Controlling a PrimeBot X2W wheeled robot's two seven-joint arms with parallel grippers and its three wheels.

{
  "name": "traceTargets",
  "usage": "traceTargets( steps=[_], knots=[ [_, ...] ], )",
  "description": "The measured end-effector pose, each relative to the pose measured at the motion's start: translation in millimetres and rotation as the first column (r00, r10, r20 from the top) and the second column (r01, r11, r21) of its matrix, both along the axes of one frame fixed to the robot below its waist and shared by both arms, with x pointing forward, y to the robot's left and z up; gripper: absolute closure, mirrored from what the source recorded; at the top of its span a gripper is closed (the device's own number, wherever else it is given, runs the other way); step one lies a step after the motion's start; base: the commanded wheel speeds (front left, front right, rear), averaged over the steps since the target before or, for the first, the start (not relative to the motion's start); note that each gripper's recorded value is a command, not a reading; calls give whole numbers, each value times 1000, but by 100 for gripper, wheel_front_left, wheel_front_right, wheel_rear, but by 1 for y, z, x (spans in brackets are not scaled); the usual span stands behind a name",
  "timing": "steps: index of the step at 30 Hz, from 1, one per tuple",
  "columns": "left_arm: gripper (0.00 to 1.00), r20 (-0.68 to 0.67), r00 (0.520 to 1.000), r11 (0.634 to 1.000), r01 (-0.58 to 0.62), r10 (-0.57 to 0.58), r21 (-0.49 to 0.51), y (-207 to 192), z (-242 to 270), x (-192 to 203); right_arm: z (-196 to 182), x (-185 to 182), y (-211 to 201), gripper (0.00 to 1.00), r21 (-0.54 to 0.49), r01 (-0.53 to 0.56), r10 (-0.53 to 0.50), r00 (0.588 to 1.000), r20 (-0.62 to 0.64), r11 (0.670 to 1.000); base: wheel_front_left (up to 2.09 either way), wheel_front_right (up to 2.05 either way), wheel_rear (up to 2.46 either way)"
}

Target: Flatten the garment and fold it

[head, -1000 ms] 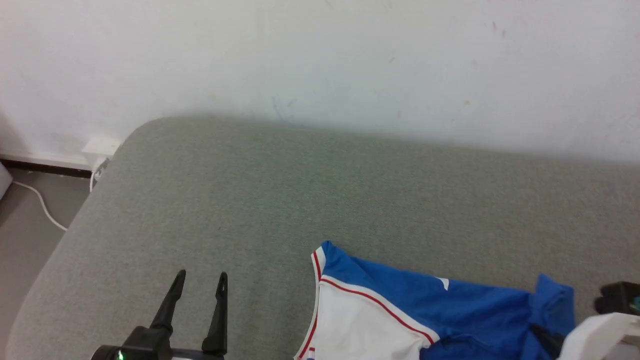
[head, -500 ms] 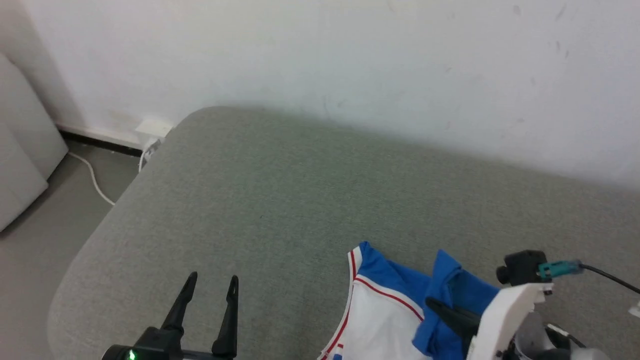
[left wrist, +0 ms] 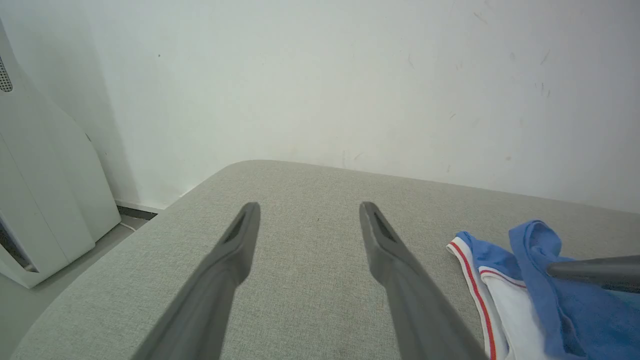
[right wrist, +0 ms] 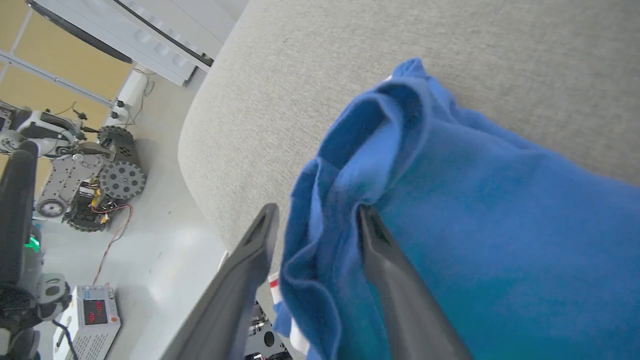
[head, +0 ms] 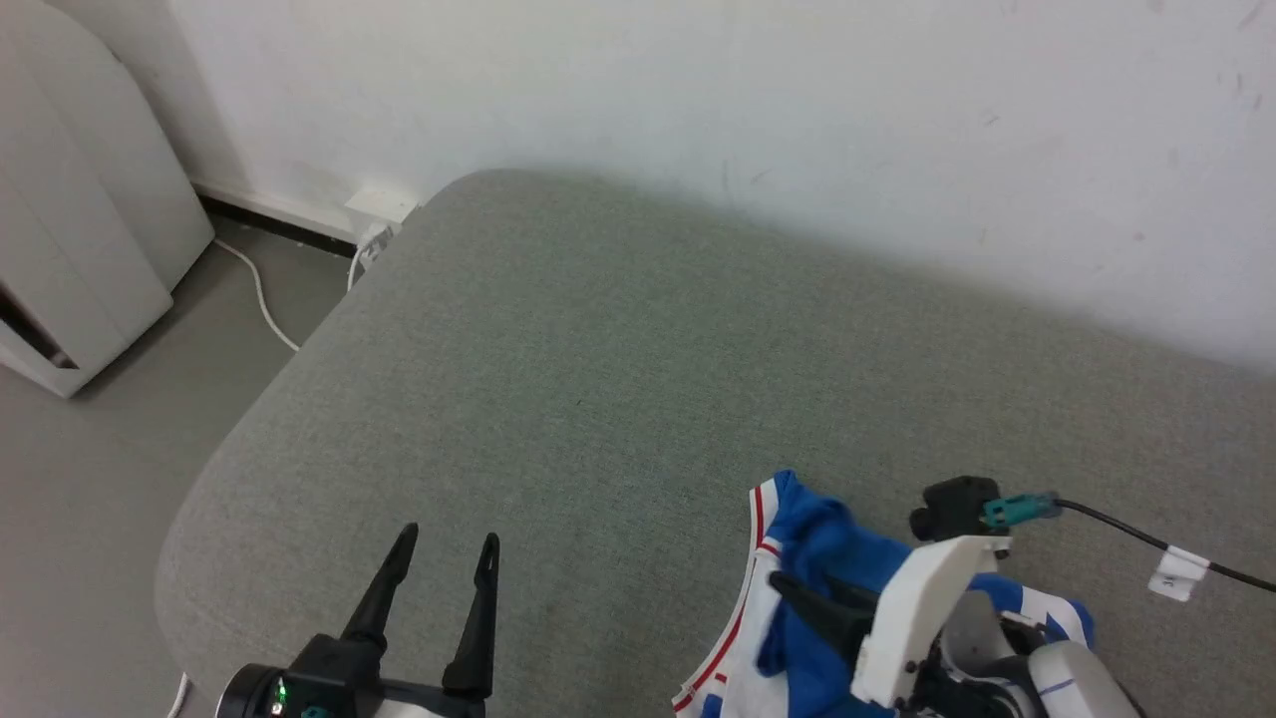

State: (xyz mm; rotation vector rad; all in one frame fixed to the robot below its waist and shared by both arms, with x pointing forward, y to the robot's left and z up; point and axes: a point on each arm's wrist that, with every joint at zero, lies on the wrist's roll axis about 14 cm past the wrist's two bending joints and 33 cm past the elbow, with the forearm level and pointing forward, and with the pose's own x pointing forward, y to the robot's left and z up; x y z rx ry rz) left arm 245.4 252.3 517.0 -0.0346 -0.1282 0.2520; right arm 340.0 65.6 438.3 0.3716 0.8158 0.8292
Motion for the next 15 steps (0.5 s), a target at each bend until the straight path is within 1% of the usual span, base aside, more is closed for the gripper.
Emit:
traceTargets(
  steps=[5,8,10,12,15],
  knots=[
    [0,-6,1000,1000,-7,7,3,2,0,2,1,-10,22,0,50,-51,52,998,-24,997,0,0,0],
    [0,-2,1000,1000,-5,5,5,3,1,3,7,-5,23,0,72,-29,29,1000,2,997,0,0,0],
    [0,4,1000,1000,0,0,6,2,2,5,13,3,19,0,62,-12,9,999,54,998,0,0,0],
    [0,9,1000,1000,13,-13,7,0,3,7,22,14,13,0,46,9,-15,991,132,999,0,0,0],
    [0,20,999,999,40,-40,7,-7,6,12,42,36,-6,0,27,57,-62,956,287,998,0,0,0]
  ],
)
